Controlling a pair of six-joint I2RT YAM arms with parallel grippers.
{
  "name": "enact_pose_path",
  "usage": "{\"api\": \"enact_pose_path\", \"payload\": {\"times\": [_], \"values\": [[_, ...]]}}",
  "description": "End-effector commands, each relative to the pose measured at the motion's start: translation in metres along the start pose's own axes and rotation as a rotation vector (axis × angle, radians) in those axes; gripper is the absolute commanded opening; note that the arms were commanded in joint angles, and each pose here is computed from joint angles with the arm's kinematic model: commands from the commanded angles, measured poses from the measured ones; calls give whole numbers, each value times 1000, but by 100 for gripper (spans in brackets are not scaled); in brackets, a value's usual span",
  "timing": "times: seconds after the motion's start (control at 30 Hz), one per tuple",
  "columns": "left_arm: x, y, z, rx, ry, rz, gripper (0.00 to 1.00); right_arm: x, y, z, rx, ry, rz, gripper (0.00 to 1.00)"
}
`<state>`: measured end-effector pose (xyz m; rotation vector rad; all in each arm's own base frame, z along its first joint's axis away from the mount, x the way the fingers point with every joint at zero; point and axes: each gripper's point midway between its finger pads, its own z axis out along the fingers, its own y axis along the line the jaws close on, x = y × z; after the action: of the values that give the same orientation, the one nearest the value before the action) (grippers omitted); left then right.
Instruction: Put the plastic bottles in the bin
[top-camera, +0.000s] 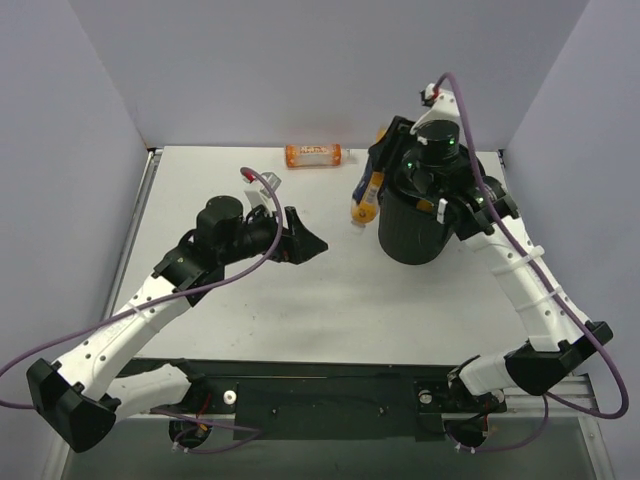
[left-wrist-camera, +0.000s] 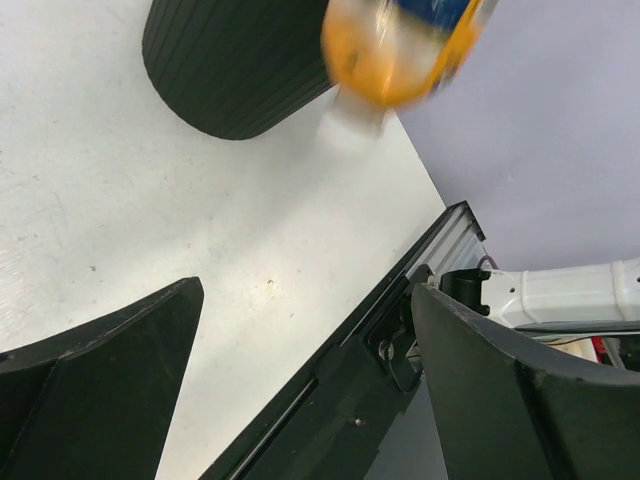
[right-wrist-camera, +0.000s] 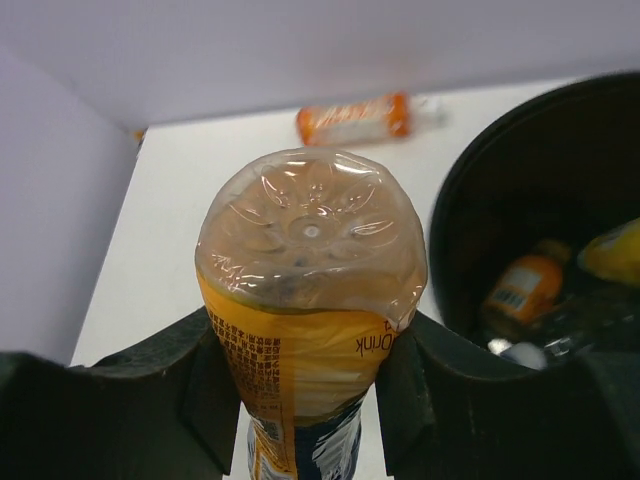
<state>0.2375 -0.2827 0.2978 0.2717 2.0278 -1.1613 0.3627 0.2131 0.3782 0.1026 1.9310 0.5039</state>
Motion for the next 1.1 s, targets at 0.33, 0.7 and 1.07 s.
{"api": "enact_pose_path", "payload": {"times": [0.33,0.7,1.07], "values": [[6,17,-28,-69,-97,-42,97,-164,-137,-46,579,-541,-53,28],[17,57,-30,-246,-132,-166,97,-115,-158,4,585,-352,-80,90],[-28,126,-23,-411,-216,-341,97,-79,-158,-46,495,-369,17,90]]}}
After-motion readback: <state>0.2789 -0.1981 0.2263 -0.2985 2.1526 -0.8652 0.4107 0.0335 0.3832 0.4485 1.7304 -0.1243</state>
